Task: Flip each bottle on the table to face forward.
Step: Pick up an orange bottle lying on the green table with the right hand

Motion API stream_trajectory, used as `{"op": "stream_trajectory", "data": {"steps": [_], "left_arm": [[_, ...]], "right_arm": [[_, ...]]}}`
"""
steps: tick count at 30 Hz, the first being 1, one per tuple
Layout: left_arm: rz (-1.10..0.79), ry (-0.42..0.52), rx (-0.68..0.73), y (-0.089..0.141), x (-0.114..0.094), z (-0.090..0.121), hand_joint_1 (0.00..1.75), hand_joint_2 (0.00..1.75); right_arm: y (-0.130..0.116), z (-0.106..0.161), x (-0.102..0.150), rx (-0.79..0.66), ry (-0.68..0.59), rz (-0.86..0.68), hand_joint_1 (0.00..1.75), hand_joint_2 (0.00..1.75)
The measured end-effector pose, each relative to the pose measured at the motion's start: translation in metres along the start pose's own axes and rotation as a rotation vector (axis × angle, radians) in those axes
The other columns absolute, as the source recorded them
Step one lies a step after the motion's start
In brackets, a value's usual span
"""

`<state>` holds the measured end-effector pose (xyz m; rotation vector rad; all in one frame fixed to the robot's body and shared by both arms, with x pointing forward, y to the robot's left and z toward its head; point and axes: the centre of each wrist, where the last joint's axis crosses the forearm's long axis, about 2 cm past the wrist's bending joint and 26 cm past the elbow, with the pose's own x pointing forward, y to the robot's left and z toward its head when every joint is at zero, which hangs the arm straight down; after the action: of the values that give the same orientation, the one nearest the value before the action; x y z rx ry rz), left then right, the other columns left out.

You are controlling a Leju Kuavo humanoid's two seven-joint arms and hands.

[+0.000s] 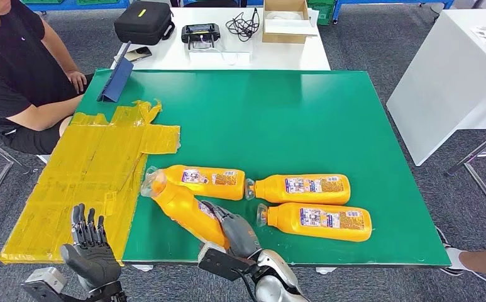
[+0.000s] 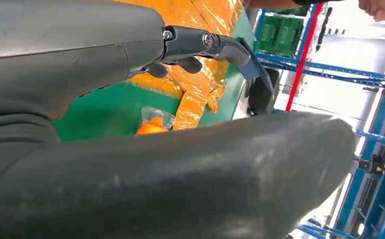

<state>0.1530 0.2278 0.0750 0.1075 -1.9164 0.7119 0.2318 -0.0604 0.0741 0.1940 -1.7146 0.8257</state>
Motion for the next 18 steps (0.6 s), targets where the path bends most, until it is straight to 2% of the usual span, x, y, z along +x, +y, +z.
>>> {"op": "stream_trajectory", "data": {"steps": [1, 5, 10, 18], "left_arm": [[0.002, 0.001, -0.008, -0.001, 0.0, 0.0, 0.0, 1.75], [0.056, 0.01, -0.101, -0.007, -0.002, 0.003, 0.0, 1.75], [0.105, 0.03, -0.19, -0.015, -0.005, 0.008, 0.0, 1.75], [0.175, 0.03, -0.402, -0.024, -0.003, 0.01, 0.0, 1.75]], "right_arm": [[-0.001, 0.004, 0.003, -0.033, -0.017, -0.008, 1.75, 1.75], [-0.006, 0.01, 0.017, -0.169, -0.135, 0.023, 1.75, 1.75], [-0.009, 0.01, 0.034, -0.208, -0.208, 0.039, 1.75, 1.75], [0.004, 0.0, 0.045, -0.009, -0.233, 0.027, 1.75, 1.75]]}}
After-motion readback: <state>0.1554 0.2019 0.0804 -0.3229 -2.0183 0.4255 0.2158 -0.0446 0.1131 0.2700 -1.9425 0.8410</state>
